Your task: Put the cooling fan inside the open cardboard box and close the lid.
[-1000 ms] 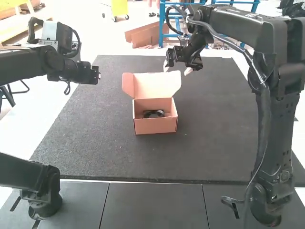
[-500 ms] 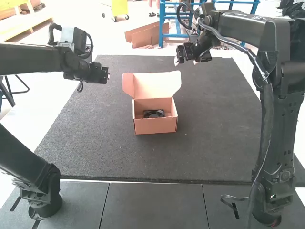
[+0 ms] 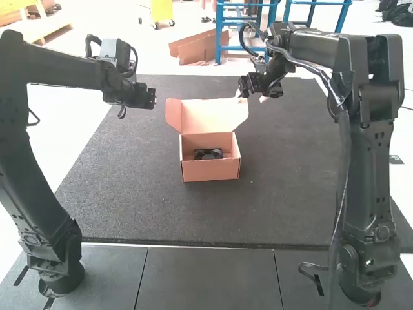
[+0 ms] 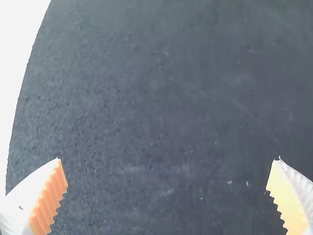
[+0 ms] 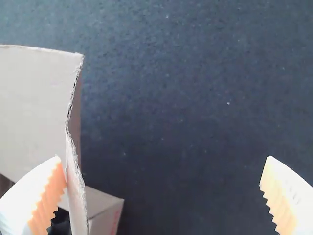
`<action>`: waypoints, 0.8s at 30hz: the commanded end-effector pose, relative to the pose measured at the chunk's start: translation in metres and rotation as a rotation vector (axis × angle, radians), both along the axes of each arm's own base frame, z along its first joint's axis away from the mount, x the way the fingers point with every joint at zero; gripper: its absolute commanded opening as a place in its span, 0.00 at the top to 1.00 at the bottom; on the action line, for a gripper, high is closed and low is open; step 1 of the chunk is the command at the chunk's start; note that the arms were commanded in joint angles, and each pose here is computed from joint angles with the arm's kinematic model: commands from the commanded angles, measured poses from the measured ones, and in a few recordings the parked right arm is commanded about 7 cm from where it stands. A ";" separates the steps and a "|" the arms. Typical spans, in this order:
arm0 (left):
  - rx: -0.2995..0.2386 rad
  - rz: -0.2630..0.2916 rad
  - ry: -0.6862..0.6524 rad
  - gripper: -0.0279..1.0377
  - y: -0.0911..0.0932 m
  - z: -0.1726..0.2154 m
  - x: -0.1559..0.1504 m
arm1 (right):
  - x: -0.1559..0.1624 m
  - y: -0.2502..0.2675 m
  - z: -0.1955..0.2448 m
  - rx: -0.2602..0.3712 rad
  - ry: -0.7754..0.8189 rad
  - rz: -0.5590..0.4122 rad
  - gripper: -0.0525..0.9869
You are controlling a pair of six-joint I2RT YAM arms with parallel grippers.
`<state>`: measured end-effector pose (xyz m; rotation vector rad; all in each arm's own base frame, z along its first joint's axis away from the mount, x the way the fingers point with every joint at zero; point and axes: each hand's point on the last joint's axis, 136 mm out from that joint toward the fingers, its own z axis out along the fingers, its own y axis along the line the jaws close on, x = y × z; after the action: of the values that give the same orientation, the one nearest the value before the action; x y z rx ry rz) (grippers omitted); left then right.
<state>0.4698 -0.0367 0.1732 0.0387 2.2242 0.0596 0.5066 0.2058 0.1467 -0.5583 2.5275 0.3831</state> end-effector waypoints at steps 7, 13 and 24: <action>-0.008 -0.006 -0.053 0.06 -0.007 0.013 0.030 | 0.006 -0.007 0.019 0.094 -0.009 -0.003 0.08; -0.046 -0.038 -0.053 0.06 -0.022 0.012 0.036 | 0.001 0.003 0.020 0.136 0.011 0.027 0.10; -0.092 -0.119 -0.056 0.06 -0.064 0.017 0.031 | -0.017 0.007 0.014 0.156 0.091 0.052 0.21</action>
<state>0.4946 -0.0882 0.1658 0.1170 2.2144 -0.0593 0.4892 0.2095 0.1464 -0.5563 2.5776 0.5863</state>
